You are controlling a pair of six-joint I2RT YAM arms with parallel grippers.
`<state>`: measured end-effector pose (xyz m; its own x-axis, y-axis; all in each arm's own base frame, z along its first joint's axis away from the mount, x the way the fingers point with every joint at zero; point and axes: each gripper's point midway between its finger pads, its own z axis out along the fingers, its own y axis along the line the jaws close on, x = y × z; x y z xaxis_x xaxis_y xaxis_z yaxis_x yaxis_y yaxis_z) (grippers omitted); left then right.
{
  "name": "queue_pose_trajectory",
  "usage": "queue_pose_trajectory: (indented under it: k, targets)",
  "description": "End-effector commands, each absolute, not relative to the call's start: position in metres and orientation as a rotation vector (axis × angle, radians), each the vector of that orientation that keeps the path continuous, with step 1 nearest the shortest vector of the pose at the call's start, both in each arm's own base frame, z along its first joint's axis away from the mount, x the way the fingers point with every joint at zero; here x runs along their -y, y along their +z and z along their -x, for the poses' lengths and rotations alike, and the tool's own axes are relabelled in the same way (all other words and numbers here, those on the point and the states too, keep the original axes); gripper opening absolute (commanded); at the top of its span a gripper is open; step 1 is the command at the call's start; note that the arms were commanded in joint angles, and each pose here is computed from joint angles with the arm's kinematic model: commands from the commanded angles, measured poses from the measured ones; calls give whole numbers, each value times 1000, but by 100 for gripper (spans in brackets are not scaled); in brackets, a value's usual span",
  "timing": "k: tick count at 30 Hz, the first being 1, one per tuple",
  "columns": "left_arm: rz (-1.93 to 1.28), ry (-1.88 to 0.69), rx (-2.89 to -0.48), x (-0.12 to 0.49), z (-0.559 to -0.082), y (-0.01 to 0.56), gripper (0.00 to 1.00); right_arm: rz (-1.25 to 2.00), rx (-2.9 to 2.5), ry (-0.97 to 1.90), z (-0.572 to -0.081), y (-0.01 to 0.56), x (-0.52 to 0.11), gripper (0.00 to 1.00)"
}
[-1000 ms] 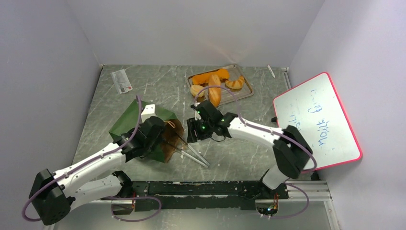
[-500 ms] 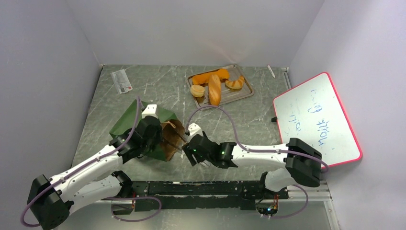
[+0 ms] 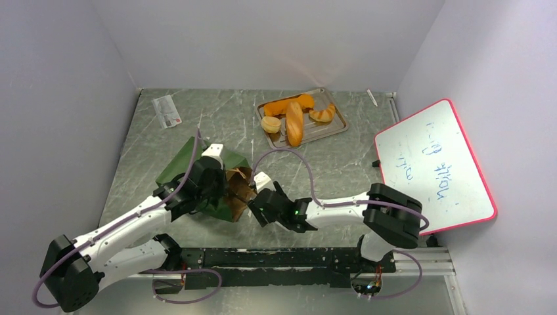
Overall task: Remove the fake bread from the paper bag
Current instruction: Pick up the clamp at the center of the board.
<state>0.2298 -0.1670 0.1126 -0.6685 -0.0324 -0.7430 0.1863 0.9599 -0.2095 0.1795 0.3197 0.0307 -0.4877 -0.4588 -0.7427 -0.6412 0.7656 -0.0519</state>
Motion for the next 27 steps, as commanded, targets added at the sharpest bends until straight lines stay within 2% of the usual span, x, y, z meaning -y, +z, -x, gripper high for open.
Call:
queue_pose_trajectory:
  k: [1,6,14,27]
  targets:
    - [-138,-442,-2239,175,-229,123,7,819,-2142,321,-182,26,-326,70]
    - [-142,-474,-2237,174,-227,123,7,886,-2169,376,-171,7,-331,62]
    - [-112,-476,-2224,167,-224,128,7,903,-2247,442,-161,-8,-324,24]
    - [-67,-460,-2246,164,-224,127,7,868,-2247,537,-159,84,-335,25]
